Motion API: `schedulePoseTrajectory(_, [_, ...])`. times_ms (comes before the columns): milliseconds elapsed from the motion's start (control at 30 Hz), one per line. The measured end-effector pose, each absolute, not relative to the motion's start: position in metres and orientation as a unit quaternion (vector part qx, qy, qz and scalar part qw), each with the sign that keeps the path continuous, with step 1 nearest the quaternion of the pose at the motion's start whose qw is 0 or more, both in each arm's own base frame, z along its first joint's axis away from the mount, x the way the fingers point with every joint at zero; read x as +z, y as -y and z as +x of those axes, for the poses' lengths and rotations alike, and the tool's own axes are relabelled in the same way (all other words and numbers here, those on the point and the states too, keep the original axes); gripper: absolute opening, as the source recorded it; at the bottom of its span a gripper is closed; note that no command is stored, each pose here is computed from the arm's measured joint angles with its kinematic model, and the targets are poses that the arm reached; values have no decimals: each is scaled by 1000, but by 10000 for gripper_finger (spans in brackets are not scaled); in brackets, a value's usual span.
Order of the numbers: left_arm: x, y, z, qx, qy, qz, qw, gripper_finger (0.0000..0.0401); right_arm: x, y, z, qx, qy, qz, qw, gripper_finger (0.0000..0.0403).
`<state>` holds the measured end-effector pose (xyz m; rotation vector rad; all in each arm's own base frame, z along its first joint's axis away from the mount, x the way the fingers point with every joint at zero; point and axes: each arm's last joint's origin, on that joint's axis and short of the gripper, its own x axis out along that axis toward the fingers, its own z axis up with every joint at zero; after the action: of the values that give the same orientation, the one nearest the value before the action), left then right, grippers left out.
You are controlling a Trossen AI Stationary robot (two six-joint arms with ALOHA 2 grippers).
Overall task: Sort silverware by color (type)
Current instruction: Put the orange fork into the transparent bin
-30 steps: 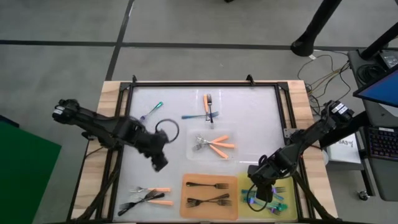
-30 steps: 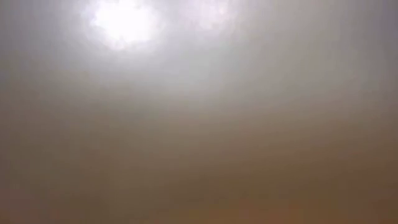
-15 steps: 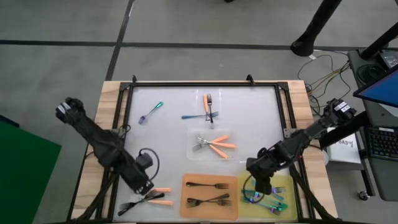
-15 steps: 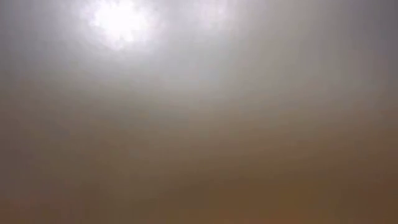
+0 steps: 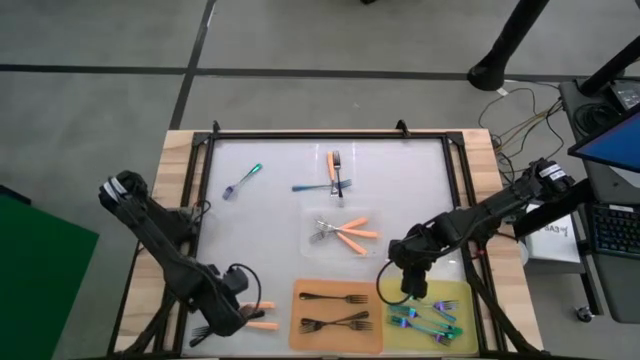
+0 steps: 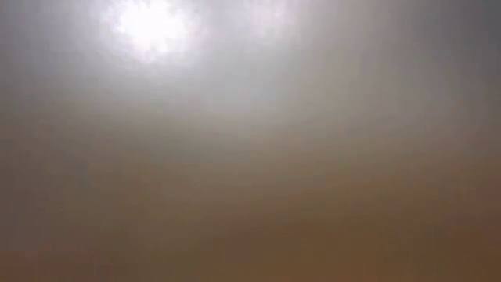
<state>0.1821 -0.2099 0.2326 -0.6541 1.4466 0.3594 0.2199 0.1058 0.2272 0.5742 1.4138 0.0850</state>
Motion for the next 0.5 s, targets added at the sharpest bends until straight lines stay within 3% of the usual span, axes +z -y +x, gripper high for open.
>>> schedulePoseTrajectory(500, [186, 225, 194, 45, -709, -77, 699, 71, 228, -101, 223, 4, -636, 299, 711, 93])
